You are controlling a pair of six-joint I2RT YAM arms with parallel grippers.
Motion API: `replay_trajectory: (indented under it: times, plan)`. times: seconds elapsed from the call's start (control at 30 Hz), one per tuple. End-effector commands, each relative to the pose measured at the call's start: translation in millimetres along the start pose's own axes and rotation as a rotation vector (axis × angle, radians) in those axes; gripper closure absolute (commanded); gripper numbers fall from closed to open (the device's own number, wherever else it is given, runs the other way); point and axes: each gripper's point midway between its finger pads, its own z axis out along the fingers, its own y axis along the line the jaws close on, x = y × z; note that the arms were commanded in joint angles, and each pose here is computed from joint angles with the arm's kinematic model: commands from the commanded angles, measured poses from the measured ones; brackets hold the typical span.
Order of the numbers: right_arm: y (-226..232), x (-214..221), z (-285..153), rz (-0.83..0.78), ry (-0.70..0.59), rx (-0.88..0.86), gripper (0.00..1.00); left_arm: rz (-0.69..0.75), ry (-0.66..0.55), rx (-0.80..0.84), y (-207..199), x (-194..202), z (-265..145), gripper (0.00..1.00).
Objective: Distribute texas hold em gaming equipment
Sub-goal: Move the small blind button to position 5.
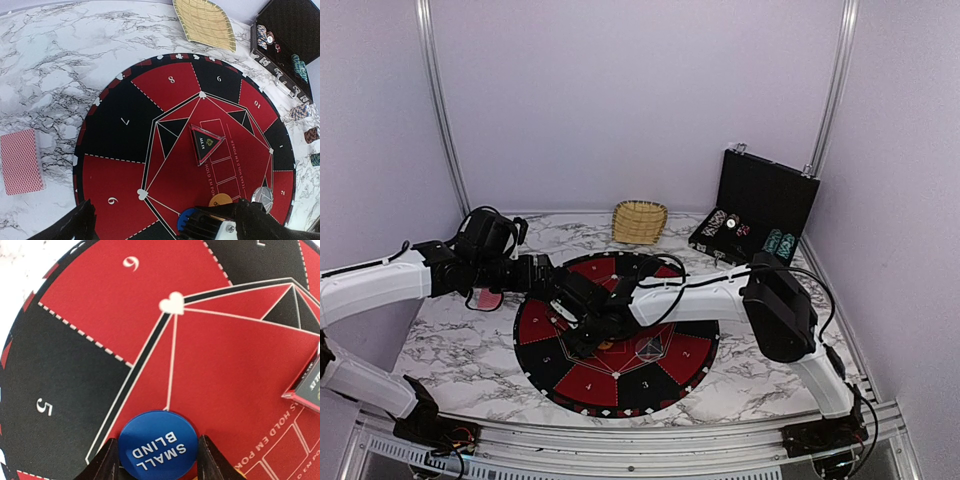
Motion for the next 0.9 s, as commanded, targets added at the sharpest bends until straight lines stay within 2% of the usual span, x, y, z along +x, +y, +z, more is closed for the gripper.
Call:
replay_trajectory:
  times: [0.0, 0.2, 0.47, 0.87]
  plan:
    - [17.9, 32.9, -5.1, -0.006, 0.106, -0.049, 0.53, -0.001, -0.003, -0.014, 5.8, 0.9, -4.8, 0.01]
    - [20.9, 38.2, -7.8, -0.010, 0.120, -0.057, 0.52, -0.005, -0.005, -0.014, 5.9, 0.1, -4.8, 0.01]
    - [22.5, 30.1, -9.9, -0.024, 0.100, -0.051, 0.36, -0.002, -0.008, -0.014, 6.4, -0.8, -5.6, 0.01]
    - [6.4, -14.8, -53.1, 0.012, -0.011, -0.019, 0.34, -0.005, -0.027, -0.016, 9.5, -5.4, -11.2, 0.01]
